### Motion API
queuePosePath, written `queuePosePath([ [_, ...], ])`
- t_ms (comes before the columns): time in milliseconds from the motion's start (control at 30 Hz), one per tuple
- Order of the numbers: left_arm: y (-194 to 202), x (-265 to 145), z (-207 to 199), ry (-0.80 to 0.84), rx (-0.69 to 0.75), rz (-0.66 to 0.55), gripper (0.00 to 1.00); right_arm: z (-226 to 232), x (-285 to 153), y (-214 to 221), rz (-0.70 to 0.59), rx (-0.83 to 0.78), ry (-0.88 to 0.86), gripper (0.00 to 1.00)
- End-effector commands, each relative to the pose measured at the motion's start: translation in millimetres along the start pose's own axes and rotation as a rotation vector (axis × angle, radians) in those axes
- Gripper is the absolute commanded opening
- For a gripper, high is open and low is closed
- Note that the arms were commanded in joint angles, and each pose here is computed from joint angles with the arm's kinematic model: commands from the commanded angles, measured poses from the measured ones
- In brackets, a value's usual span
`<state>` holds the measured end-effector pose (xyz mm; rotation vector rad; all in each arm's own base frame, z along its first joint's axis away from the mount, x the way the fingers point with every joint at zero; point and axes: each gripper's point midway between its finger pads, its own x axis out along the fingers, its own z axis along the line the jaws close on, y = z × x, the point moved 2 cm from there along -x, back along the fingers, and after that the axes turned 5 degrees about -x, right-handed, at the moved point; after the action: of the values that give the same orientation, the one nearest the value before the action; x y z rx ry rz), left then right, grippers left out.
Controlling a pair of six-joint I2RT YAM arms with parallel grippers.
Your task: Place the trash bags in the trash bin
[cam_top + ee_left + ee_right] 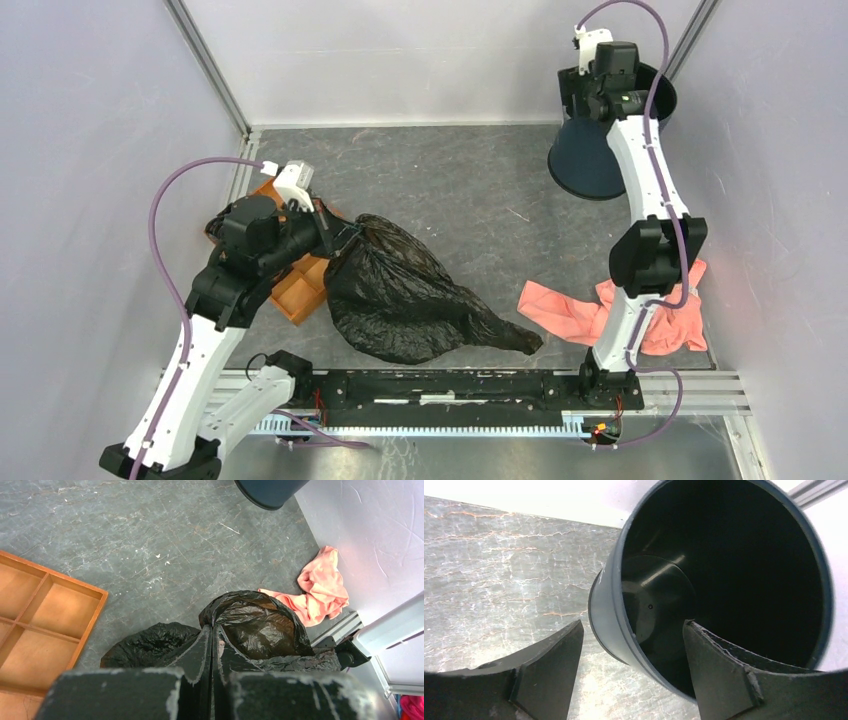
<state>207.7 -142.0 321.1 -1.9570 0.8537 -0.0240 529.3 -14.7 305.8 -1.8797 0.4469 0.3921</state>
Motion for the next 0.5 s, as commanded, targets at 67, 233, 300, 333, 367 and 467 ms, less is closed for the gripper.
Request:
queuePosePath([
  [67,-13.5,-20.4,-12.7,0.007,-0.044,-0.051,0.02,-2.4,25.6,-8.6,-0.022,-0.078,0.021,0.74],
  [233,-13.8,-25.2,-16.1,0.015,-0.072,-0.059,0.02,7.9,36.7,-8.6,-0.053,-0.075,-0.021,0.63],
  [300,-14.1,-26.2,-16.7,0.016,-0.079,-0.062,0.02,12.5,40.2,-8.1,-0.052,-0.083,-0.048,0.55],
  [333,-14.6,-26.4,-17.0,0.016,-0.083,-0.065,0.02,13.8,40.8,-7.3,-0.049,-0.085,-0.057,0.49],
  [367,-15.1,-27.1,-17.4,0.016,-0.086,-0.067,0.02,14.4,40.4,-7.2,-0.048,-0.086,-0.06,0.42],
  [467,-17.0,-29.0,-17.1,0.011,-0.085,-0.081,0.02,19.9,36.3,-7.5,-0.05,-0.085,-0.097,0.25],
])
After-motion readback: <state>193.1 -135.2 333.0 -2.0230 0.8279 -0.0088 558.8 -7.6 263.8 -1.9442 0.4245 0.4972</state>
